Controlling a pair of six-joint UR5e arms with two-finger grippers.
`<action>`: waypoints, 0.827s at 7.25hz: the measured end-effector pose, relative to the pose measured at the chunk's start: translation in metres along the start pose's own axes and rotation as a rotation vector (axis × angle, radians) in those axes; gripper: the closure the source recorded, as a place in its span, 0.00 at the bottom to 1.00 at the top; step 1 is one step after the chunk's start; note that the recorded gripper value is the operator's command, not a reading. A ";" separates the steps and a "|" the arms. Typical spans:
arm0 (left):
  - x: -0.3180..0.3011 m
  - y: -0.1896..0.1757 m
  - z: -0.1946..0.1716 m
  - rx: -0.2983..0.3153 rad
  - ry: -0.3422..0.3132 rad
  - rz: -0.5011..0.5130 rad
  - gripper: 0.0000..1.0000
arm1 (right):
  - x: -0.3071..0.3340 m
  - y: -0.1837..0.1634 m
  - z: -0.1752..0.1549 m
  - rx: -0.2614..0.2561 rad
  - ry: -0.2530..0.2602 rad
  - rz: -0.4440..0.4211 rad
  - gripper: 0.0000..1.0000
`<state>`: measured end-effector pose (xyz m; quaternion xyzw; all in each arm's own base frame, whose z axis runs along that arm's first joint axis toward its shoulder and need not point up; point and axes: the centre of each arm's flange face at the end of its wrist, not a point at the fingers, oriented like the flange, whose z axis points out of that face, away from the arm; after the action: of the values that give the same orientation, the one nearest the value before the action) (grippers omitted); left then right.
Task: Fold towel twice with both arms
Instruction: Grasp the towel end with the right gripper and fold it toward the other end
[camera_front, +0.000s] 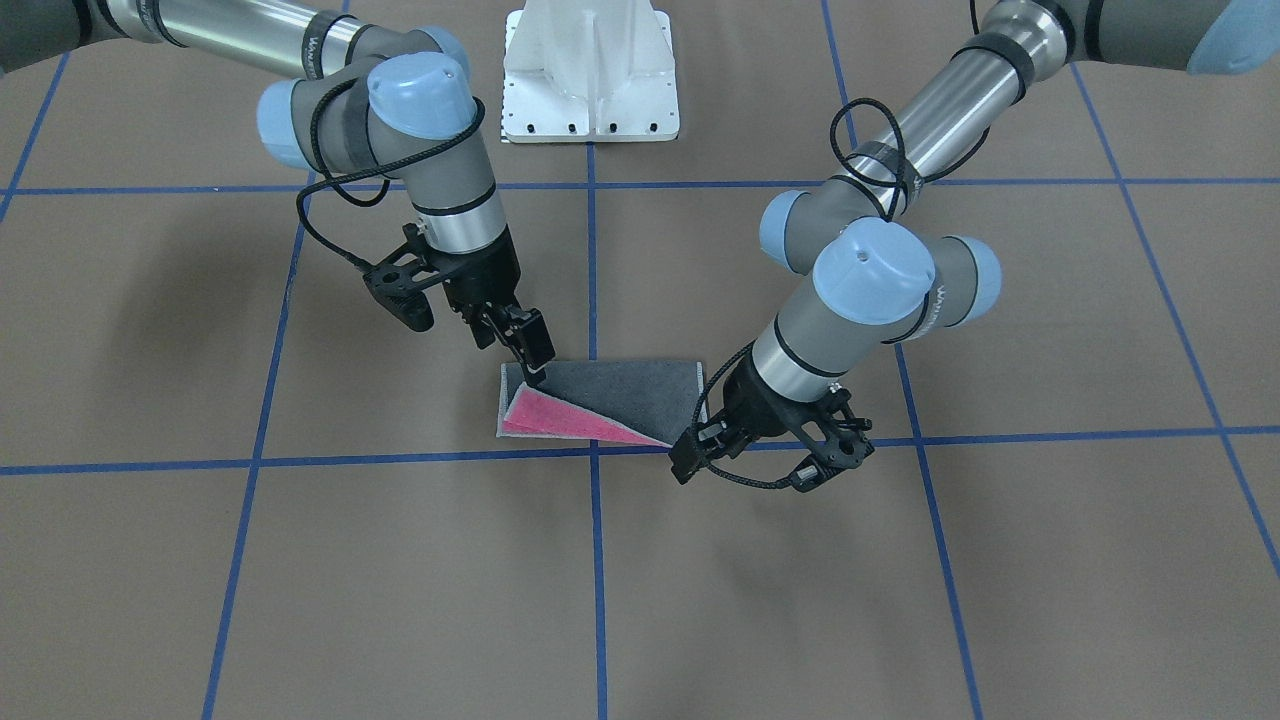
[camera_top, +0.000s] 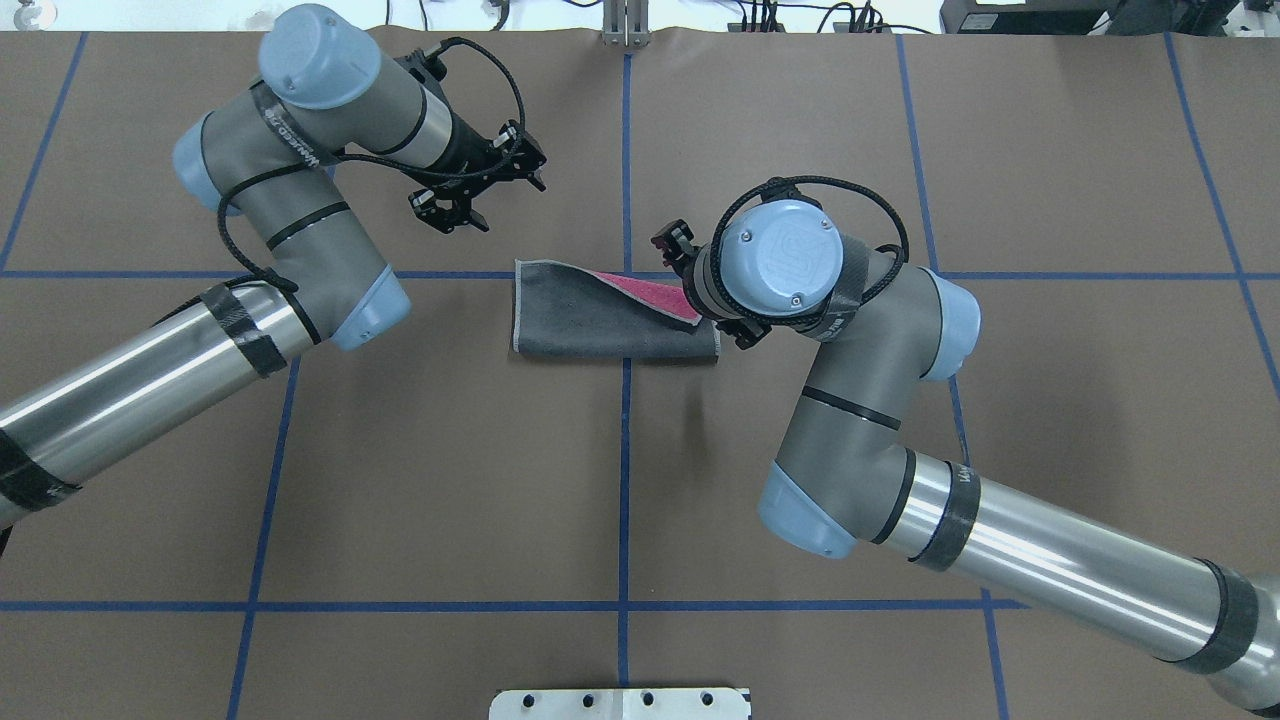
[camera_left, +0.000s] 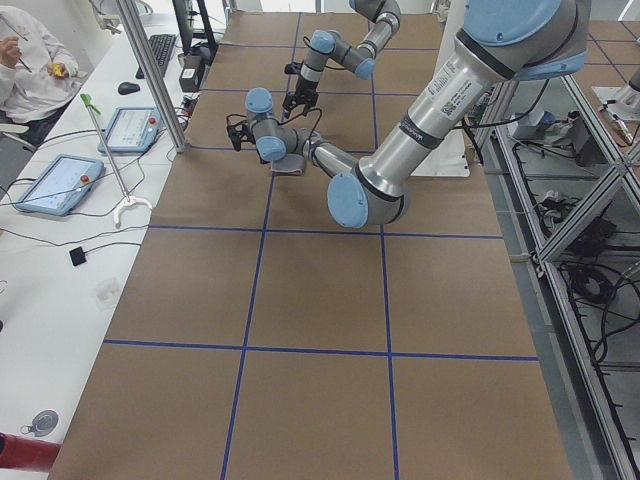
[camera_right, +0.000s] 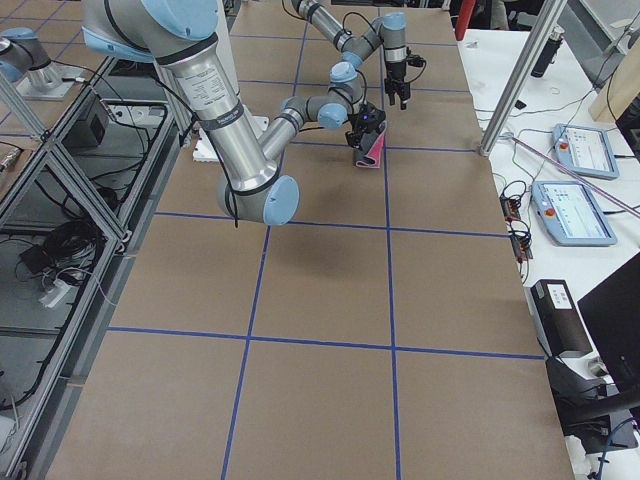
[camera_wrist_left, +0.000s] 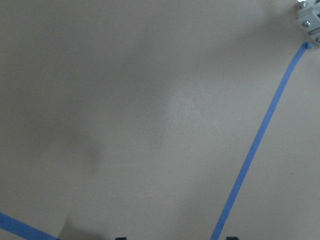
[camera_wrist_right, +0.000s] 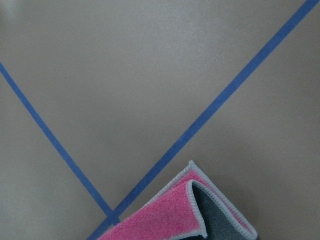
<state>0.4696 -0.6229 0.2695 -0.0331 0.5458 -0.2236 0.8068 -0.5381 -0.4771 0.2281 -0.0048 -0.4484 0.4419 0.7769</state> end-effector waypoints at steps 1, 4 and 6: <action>-0.014 -0.005 -0.009 -0.020 -0.001 0.023 0.00 | -0.001 0.004 0.009 0.020 0.003 0.020 0.03; -0.030 -0.010 -0.022 -0.046 0.002 0.035 0.00 | -0.011 0.012 0.035 0.079 0.017 0.056 0.02; -0.031 -0.010 -0.023 -0.047 0.004 0.036 0.00 | -0.006 0.016 0.049 0.096 0.038 0.050 0.02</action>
<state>0.4363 -0.6153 0.2901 -0.0418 0.5529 -0.1960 0.8088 -0.5845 -0.4901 0.2469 0.0131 -0.4114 0.4820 0.7735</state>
